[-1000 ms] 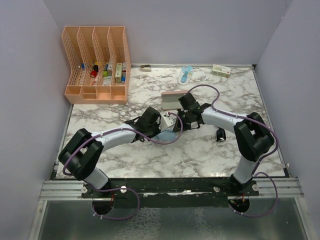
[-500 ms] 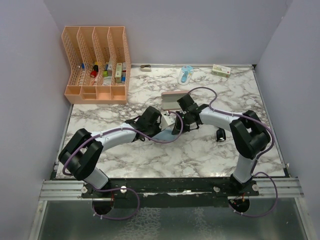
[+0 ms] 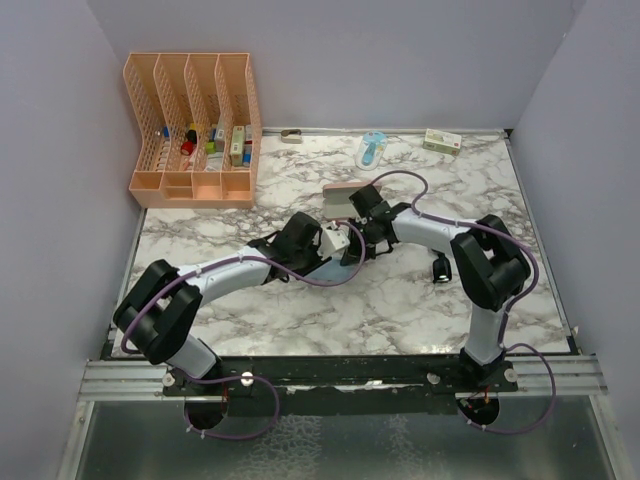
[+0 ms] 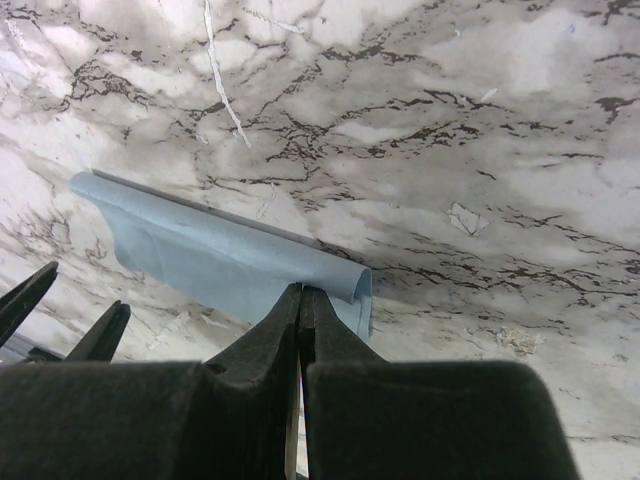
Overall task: Organize the sunglasses
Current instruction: Fold the glasses cleaning cloth at the center of the board, then pick up the glasses cleaning cloth from the center of the board.
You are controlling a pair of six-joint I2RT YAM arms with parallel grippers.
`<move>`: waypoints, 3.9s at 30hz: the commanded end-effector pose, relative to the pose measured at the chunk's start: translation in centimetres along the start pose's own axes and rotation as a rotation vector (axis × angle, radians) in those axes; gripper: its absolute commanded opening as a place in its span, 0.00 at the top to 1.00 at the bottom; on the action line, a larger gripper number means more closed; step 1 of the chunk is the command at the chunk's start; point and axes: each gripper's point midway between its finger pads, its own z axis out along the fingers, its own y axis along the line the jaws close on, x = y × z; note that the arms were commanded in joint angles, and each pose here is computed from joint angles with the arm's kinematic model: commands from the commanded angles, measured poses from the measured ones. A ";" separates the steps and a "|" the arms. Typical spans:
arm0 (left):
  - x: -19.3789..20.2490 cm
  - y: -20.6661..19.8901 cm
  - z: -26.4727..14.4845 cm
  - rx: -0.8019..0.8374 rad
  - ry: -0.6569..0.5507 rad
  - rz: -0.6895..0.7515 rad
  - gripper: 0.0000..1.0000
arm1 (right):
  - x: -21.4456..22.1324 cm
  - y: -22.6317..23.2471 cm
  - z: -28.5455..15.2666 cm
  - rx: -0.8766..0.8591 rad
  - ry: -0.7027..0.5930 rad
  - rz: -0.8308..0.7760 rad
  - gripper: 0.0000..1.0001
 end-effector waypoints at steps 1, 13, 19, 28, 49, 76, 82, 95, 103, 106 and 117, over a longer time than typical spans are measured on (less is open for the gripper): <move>-2.0 1.1 -1.2 -0.051 -0.055 0.000 0.62 | -0.3 -0.3 0.3 0.050 -0.004 0.015 0.99; -2.2 1.3 -1.2 -0.054 -0.052 -0.004 0.62 | -2.3 -0.4 -0.8 0.119 -0.064 0.025 0.99; -2.0 1.1 -1.3 -0.051 -0.049 -0.006 0.62 | -2.8 -0.2 -0.9 0.122 -0.074 0.027 0.99; -1.9 1.2 -1.5 -0.058 -0.048 -0.011 0.63 | -2.5 1.0 -2.7 0.058 -0.083 -0.001 0.99; -3.2 2.0 -1.1 -0.078 -0.055 -0.060 0.63 | 0.7 -1.0 1.4 0.098 0.059 -0.004 0.99; -2.4 2.2 -1.2 -0.102 -0.041 -0.099 0.63 | -2.6 -1.4 -0.6 0.205 -0.044 0.034 0.98; -1.7 3.5 -1.1 -0.128 -0.022 -0.152 0.50 | -3.5 -0.8 -1.9 0.173 -0.089 0.004 0.81; -0.1 5.2 0.1 -0.029 -0.011 -0.207 0.37 | -3.9 -1.0 -1.9 0.098 -0.100 -0.077 0.66; -0.3 4.5 0.5 0.037 -0.015 -0.211 0.37 | -2.8 -1.0 -0.3 0.055 -0.050 -0.097 0.66; -0.2 4.4 0.6 0.047 -0.012 -0.219 0.37 | -2.5 -0.6 -0.1 0.022 -0.037 -0.099 0.66; 0.1 4.2 0.8 0.064 -0.002 -0.236 0.37 | -1.8 -1.1 0.5 0.028 -0.011 -0.097 0.70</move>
